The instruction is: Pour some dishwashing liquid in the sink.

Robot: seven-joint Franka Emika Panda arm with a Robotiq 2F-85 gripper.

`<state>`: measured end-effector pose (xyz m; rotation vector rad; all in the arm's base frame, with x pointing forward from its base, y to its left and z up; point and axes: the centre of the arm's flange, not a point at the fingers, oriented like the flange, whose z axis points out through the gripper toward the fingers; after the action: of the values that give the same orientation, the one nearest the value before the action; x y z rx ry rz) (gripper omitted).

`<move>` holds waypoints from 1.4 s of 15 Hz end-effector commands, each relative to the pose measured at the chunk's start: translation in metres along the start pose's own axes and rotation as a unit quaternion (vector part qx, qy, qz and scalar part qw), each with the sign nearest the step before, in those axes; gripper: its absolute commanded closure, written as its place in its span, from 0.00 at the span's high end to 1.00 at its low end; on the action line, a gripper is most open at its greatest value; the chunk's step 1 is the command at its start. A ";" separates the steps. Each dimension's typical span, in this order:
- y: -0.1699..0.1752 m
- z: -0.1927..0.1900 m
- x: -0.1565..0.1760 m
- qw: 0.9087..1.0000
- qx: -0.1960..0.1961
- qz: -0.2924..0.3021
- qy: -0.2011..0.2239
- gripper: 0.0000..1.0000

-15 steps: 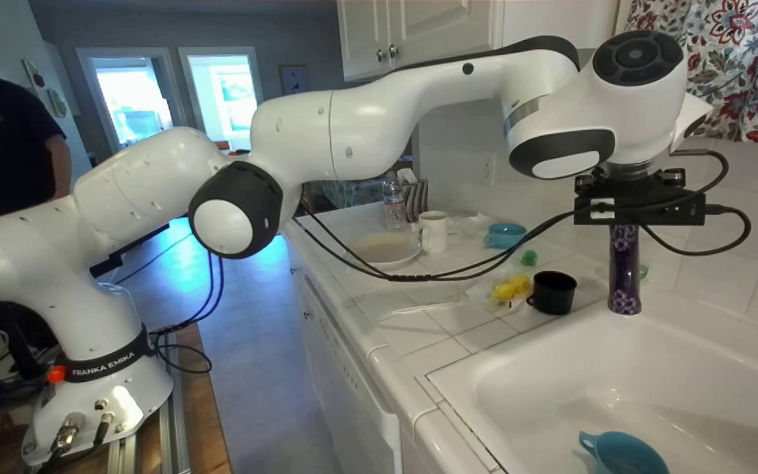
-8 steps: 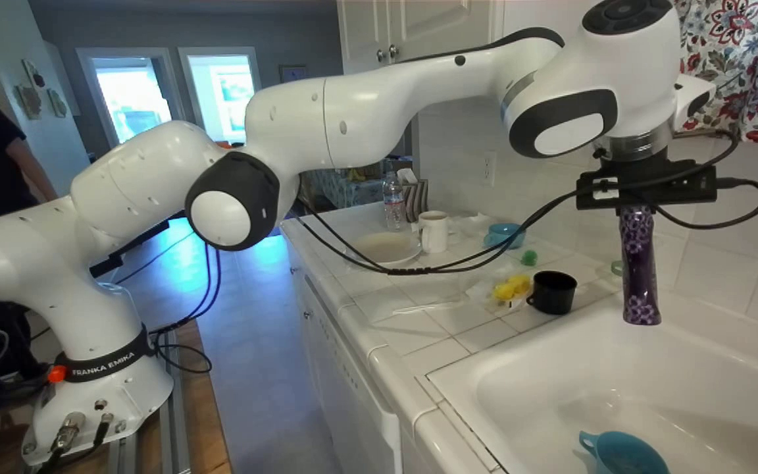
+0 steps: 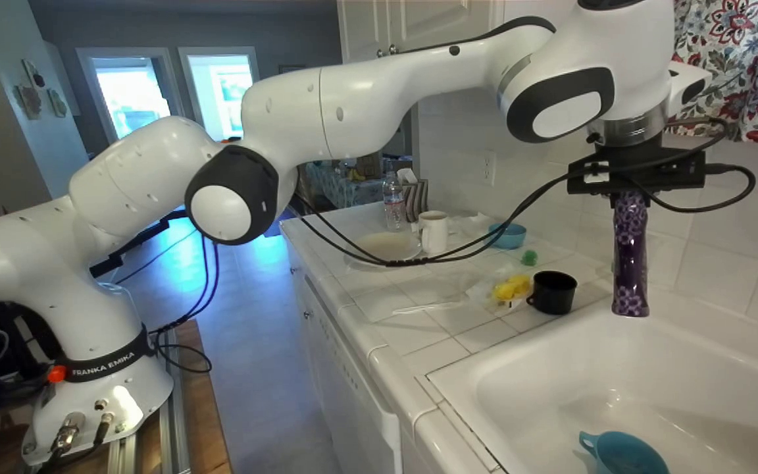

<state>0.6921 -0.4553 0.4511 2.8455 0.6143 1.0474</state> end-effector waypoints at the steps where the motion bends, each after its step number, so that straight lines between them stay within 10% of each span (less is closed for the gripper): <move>1: 0.000 0.000 0.000 1.000 0.000 0.001 0.000 0.43; 2: 0.000 0.000 0.000 1.000 0.000 0.002 0.001 0.43; 3: 0.000 0.000 0.000 1.000 0.000 0.002 0.000 0.18; 15: -0.056 -0.009 -0.006 0.997 -0.023 -0.045 -0.055 0.18; 21: -0.084 -0.010 0.012 0.997 0.031 -0.052 -0.049 0.18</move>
<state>0.7148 -0.4172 0.4417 2.8379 0.7405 0.9185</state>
